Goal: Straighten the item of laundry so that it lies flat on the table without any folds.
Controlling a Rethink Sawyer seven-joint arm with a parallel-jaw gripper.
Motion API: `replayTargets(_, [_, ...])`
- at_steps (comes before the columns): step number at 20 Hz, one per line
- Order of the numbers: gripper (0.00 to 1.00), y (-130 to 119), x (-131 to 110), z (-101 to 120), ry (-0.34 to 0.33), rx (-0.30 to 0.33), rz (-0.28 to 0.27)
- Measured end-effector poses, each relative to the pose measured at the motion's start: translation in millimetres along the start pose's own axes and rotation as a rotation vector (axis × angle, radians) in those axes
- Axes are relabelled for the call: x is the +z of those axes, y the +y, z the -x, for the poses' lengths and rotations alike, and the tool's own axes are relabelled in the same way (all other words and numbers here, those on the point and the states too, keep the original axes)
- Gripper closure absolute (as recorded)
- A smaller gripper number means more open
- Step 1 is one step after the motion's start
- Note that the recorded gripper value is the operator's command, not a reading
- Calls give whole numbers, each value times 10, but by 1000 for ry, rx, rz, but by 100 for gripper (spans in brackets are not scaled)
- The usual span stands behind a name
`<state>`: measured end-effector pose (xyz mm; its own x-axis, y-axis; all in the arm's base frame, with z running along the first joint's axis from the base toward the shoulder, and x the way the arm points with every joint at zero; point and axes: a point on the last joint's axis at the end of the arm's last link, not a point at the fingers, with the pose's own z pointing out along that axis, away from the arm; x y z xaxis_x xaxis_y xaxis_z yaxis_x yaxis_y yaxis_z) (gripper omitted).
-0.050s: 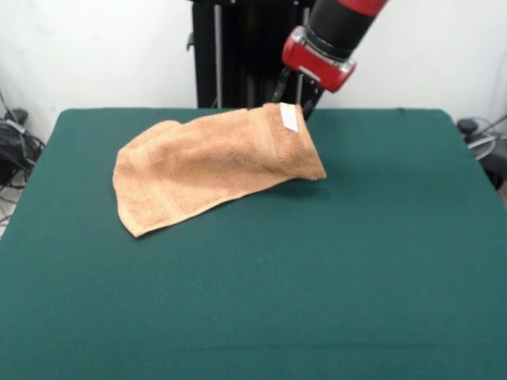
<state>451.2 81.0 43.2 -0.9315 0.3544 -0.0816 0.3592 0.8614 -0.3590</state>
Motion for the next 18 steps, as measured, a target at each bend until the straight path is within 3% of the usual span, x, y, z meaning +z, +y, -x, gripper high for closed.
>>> replayTargets(18, [0,514,-123,100,-140,-94,40])
